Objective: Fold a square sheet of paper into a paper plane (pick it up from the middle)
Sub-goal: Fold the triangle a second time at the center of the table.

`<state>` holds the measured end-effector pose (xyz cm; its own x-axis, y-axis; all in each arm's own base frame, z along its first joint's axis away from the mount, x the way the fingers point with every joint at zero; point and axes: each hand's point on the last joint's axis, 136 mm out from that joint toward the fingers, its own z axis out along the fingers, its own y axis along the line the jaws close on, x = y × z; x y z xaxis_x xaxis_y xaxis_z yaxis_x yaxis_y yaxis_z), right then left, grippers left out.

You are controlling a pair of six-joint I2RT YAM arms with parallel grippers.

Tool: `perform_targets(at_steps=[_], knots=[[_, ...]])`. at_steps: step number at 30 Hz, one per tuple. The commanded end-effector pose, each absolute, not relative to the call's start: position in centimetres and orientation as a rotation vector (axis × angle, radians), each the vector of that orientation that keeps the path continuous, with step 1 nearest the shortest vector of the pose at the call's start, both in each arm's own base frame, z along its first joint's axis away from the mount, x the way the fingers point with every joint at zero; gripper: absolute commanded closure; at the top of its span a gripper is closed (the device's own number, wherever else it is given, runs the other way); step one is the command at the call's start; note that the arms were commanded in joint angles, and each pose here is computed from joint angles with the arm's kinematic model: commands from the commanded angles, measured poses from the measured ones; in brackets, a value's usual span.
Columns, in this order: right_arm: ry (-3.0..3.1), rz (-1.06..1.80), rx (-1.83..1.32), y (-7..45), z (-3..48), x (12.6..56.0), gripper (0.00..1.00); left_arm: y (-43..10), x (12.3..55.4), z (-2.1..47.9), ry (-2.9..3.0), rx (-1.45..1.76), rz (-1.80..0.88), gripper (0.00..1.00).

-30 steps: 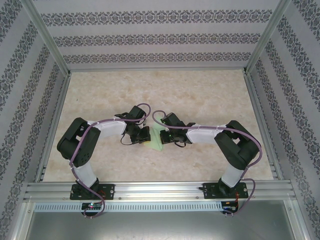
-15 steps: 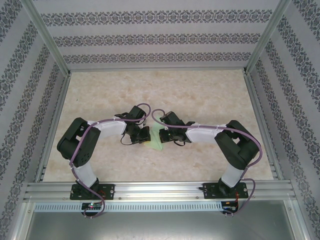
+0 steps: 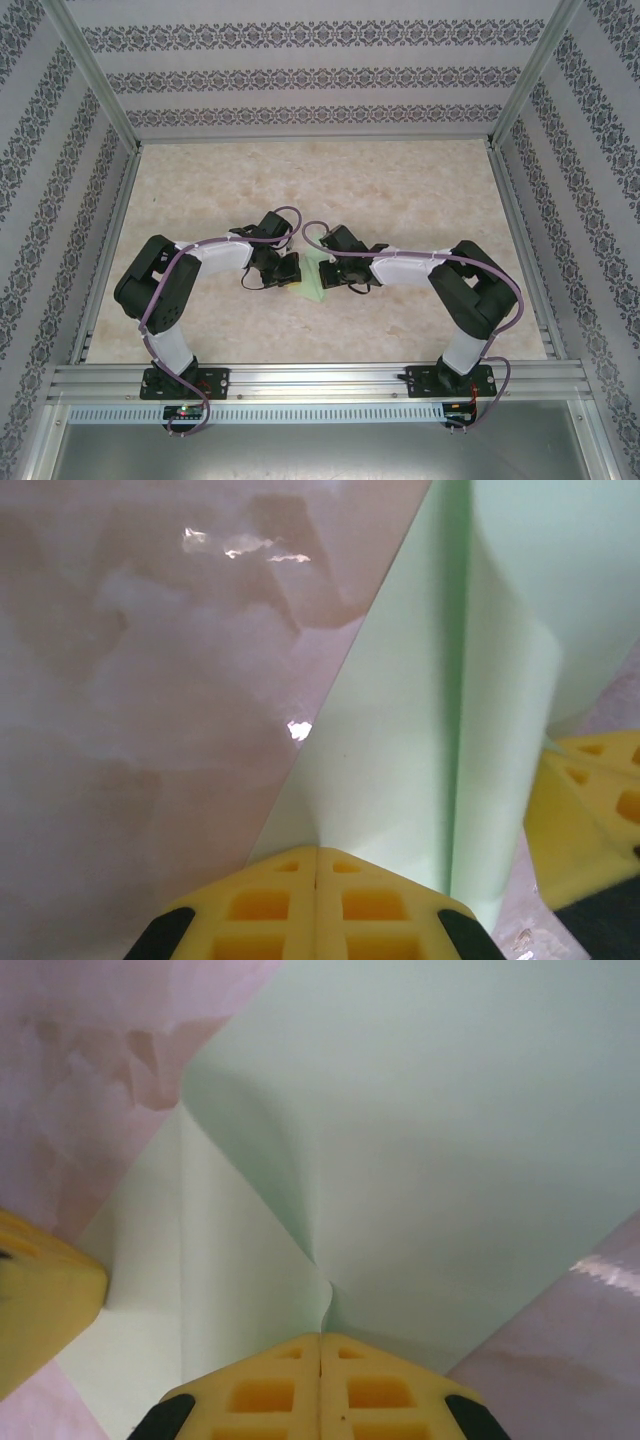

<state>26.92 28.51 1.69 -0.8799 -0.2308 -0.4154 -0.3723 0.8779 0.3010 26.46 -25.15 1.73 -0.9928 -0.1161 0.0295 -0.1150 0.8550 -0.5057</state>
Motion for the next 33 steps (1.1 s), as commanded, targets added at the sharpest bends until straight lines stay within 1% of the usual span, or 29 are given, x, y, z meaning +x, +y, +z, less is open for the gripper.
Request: perform_targets(at_steps=[1, 5, 13, 24, 33], knots=[[2.611, 0.528, -0.479, 29.3, 3.9, 27.5, 0.94, -24.3, 26.0, 0.5, 3.061, -0.175, -0.711, 0.98], [2.642, 0.514, -0.473, 29.2, 2.5, 27.7, 0.94, -24.4, 25.9, 0.3, 3.071, -0.172, -0.714, 0.98], [2.651, 0.508, -0.468, 29.0, 1.7, 28.0, 0.94, -24.3, 25.9, 0.3, 3.074, -0.165, -0.706, 0.98], [2.632, 0.512, -0.446, 28.8, 2.4, 28.8, 0.94, -24.2, 25.8, 0.2, 3.077, -0.166, -0.703, 0.98], [2.655, 0.536, -0.466, 29.0, 1.5, 28.3, 0.93, -24.2, 25.9, 0.3, 3.075, -0.167, -0.704, 0.98]])
